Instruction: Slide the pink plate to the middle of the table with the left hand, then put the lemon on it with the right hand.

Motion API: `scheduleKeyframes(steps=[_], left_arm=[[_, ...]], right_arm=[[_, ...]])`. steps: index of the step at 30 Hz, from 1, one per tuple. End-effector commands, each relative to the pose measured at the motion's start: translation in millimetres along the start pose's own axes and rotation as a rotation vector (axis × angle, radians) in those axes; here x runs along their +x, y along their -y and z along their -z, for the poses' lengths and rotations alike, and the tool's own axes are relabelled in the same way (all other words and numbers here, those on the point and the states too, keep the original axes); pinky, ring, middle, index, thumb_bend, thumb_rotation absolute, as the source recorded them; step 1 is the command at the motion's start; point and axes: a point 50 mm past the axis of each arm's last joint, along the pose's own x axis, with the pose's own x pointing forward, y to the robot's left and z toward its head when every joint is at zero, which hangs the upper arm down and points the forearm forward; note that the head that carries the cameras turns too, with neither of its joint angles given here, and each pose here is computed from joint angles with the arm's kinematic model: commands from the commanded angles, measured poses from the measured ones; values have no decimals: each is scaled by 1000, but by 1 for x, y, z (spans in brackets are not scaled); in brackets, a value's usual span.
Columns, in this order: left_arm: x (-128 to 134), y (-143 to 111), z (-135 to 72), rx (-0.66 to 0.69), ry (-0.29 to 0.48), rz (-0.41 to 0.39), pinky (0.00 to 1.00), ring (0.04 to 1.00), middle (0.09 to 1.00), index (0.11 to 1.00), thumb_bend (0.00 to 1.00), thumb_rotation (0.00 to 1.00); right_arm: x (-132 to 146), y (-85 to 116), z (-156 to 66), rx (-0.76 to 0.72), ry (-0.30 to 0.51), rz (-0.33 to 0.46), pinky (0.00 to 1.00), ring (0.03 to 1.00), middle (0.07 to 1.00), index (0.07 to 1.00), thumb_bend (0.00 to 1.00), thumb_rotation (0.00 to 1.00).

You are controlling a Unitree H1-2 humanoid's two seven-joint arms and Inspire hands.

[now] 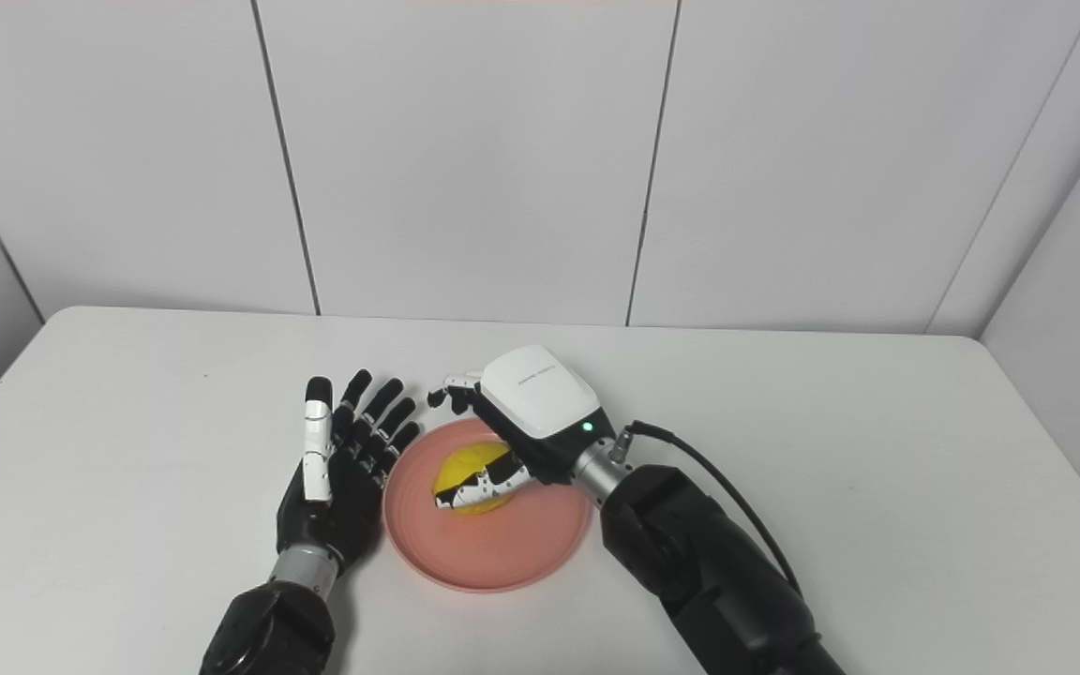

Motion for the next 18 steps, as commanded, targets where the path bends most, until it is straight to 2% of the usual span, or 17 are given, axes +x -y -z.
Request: scheduleKeyframes(steps=[1,4,8,10,11,12,16,18], left_arm=[[-8,-17,19,88,-37,-55,925,896,898,945,825,818],[-4,-21,14,191,47,-24,926,899,894,932,832,804],[4,-27,7,267,123,-7,920,885,870,898,902,745],[10,-30,-1,331,159,4,931,891,870,900,919,760],[13,-32,-5,358,173,6,931,891,870,900,919,760],[15,-33,-8,378,185,5,932,890,867,896,927,768],[25,-38,-18,439,225,-6,917,891,870,887,922,779],[30,-41,-24,473,239,-11,927,897,880,900,918,806]], right_arm=[[2,19,2,76,22,150,449,561,644,671,757,575],[-6,14,8,216,-45,230,472,590,672,682,727,646],[-15,4,15,399,-133,324,511,611,691,686,677,693],[-22,-7,20,566,-218,388,594,681,730,754,686,767],[-25,-15,22,647,-264,421,594,681,730,754,686,767],[-28,-22,23,726,-305,453,637,711,750,786,679,799],[-35,-44,24,944,-413,559,679,739,802,840,645,847],[-38,-55,24,1063,-476,605,744,799,854,865,676,874]])
